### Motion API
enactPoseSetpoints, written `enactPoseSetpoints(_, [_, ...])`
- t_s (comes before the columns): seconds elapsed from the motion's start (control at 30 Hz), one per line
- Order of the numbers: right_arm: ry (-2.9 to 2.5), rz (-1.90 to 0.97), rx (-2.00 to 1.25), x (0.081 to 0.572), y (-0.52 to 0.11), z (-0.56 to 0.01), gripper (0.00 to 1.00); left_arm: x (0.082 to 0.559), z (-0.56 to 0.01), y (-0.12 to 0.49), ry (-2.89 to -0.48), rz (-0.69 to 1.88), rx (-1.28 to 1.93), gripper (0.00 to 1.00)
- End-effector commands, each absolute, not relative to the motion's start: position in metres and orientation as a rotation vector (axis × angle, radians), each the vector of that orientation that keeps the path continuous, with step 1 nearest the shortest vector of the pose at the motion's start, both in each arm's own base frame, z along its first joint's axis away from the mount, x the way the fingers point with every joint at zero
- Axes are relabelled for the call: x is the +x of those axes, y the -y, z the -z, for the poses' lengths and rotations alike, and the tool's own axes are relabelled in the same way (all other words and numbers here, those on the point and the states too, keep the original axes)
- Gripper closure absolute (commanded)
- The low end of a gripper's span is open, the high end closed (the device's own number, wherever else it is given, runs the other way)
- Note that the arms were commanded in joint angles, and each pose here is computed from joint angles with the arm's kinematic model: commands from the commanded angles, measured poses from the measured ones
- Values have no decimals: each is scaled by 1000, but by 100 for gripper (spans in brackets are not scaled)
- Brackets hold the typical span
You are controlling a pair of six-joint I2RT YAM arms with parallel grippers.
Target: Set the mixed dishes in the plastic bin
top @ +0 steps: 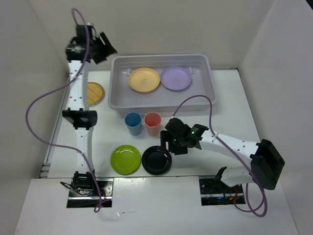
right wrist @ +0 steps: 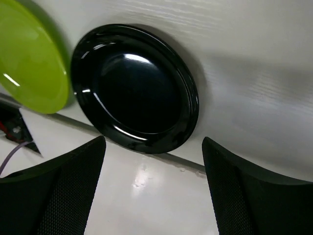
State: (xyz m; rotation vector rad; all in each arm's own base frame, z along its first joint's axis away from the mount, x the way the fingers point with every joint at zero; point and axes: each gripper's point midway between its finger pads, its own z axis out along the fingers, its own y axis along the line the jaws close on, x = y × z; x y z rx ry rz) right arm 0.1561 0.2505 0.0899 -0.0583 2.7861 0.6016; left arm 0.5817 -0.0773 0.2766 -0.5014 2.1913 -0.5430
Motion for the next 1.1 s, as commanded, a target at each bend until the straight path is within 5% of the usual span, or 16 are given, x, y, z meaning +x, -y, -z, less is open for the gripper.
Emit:
enactPoseSetpoints(0.0, [-2702,-565,80,172,-258,-86,16,491,-444,53,-1901,474,-373,24])
enactPoseSetpoints(0.1, [-2719,-536,90,167,-254,-69,16,405,-526,55,-1748,486,-297,23])
enactPoseSetpoints(0.27, [-2723,-492,111,167,-251,-48,22,341,-531,69,-1779,463,-206,20])
enactPoseSetpoints(0.4, [-2736,-490,98,160,-253,-34,28,269,-513,46,-1722,374,-243,17])
enactPoseSetpoints(0.67, [-2736,-485,122,160,-255,-19,39,236,-354,45,-2060,337,-283,14])
enactPoseSetpoints(0.83, [-2748,-490,138,158,-256,-12,64,216,-270,47,-2229,327,-299,13])
enactPoseSetpoints(1.07, [-2756,-470,182,153,-247,-4,97,229,-271,41,-2230,278,-297,12])
